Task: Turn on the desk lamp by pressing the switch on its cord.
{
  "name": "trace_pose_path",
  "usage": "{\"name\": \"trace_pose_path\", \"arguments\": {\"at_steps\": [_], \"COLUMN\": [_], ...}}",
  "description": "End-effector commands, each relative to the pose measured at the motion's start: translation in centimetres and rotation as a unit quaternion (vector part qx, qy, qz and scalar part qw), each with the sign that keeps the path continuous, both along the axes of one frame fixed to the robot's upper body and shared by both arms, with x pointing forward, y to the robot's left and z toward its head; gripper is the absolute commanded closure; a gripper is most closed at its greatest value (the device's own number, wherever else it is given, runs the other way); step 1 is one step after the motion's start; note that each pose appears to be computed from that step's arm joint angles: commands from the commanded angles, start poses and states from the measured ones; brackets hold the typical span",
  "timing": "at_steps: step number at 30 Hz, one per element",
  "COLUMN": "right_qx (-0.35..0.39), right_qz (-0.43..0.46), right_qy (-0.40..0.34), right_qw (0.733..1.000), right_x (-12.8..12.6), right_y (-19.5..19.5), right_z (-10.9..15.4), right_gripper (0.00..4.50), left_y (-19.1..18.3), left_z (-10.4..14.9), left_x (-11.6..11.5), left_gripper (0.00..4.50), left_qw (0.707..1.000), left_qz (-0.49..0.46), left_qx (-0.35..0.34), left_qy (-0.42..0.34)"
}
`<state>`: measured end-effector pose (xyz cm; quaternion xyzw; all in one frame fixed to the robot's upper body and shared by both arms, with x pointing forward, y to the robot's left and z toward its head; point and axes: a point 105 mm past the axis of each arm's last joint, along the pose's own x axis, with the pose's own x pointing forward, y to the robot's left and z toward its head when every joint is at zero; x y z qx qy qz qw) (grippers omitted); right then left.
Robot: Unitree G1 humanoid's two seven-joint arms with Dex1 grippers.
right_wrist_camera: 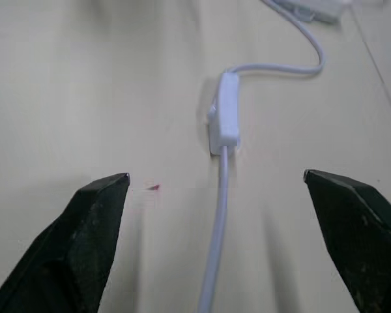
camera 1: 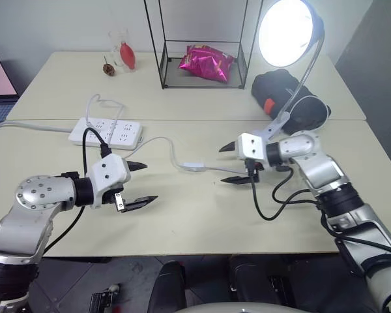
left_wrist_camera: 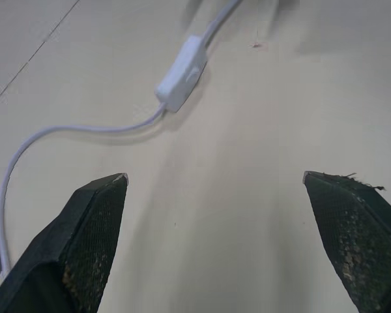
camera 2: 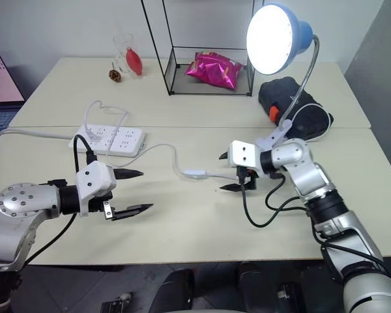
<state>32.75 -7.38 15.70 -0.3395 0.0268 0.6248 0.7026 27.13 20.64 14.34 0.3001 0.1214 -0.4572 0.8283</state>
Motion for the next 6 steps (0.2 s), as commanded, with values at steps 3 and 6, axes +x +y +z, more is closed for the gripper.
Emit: {"name": "trace_pose_path", "arguments": {"at_steps": [3, 6], "right_qx": [0.029, 0.034], "right_qz": [-0.007, -0.016], "right_qy": [-0.001, 0.002], "right_qw": [1.000, 0.999], "right_x": [-2.58, -2.68], "right_y": [-1.82, -1.73], "right_z": [2.51, 2.60], "right_gripper": [0.04, 0.04], "left_y": [0.23, -0.16], "left_z": [1.47, 1.34], "left_x": [-0.58, -0.77], "left_gripper": [0.00, 0.00], "left_qw": [1.000, 1.000], "left_qz": [0.009, 0.006], "left_qx": [0.007, -0.006], "left_qy": [-0.027, -0.014]}}
